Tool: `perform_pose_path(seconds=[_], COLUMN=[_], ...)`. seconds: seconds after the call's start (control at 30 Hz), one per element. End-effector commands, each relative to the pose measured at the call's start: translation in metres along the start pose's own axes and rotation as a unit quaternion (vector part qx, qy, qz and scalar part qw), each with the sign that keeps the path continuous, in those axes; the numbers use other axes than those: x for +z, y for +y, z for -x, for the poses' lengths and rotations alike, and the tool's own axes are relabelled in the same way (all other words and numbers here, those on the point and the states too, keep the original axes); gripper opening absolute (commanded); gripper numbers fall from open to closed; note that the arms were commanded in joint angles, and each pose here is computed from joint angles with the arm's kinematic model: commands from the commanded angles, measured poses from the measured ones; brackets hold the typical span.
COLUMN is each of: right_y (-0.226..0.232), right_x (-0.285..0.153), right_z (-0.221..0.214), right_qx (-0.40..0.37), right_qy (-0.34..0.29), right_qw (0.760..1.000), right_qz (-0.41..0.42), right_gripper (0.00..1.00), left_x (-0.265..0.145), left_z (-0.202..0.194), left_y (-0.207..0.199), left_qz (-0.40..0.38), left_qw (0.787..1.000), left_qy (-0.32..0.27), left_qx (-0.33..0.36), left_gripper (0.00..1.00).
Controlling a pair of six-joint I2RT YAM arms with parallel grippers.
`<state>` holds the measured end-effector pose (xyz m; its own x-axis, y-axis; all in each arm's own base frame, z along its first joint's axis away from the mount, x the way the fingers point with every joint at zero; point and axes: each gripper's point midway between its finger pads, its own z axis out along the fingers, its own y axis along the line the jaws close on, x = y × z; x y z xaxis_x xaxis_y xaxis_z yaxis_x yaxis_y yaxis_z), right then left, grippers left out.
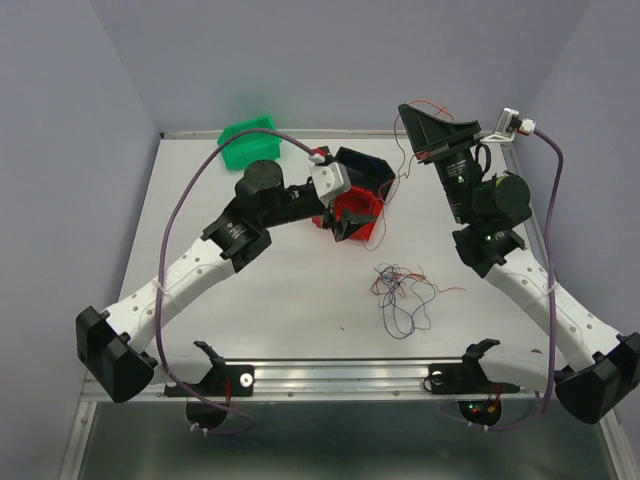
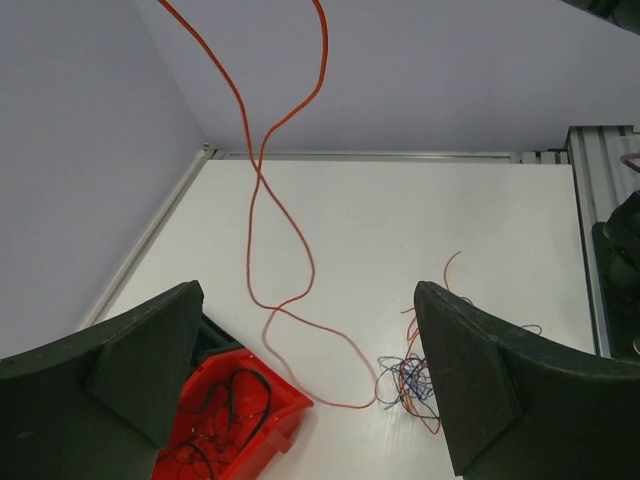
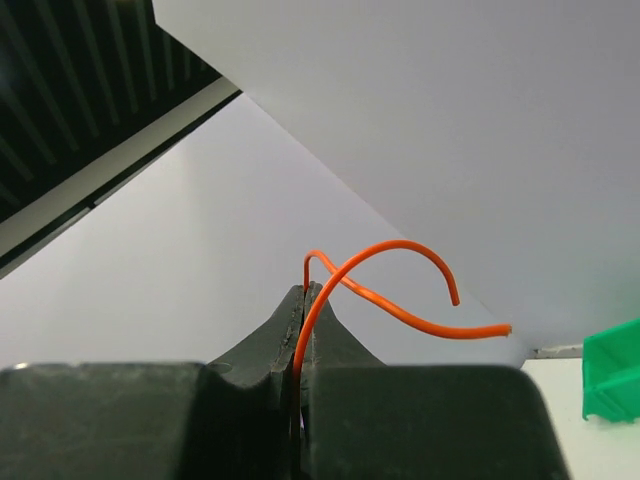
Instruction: Untangle the cables
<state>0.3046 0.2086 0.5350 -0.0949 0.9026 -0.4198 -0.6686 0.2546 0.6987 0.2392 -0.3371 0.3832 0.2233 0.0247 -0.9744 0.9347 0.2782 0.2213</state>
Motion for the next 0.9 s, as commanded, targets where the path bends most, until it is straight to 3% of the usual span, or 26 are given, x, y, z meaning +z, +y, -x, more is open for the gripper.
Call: perform_pose_path(seconds=[0.0, 0.53, 0.63, 0.73, 0.87], right_y=[0.03, 0.022, 0.024, 0.026, 0.034], right_x=[-0.005, -0.008, -0.009, -0.012, -0.015], right_z=[0.003, -0.031, -0.031, -0.024, -0.012], right_qx=[0.024, 0.042, 0.044, 0.041, 0.034], right_qy=[0.001, 0.023, 0.023, 0.01, -0.006], right_qw=[0.998, 0.997, 0.997, 0.997, 0.997], right_qz=[0.056, 0.058, 0.06, 0.061, 0.067], right_gripper=[0.0, 0.01, 0.01, 0.0, 0.0], left_x=[0.017, 0.074, 0.079, 0.084, 0.085], left_z=[0.025, -0.001, -0.012, -0.028, -0.054], left_y=[0.002, 0.062, 0.057, 0.044, 0.032], left_qz=[-0.029, 0.048, 0.026, -0.006, -0.029], left_qw=[0.999, 0.998, 0.999, 0.999, 0.997], left_qy=[-0.036, -0.031, -0.021, -0.01, 0.004], left_qx=[0.021, -0.025, -0.03, -0.048, -0.066], left_gripper=[0.99, 0.99, 0.89, 0.65, 0.67])
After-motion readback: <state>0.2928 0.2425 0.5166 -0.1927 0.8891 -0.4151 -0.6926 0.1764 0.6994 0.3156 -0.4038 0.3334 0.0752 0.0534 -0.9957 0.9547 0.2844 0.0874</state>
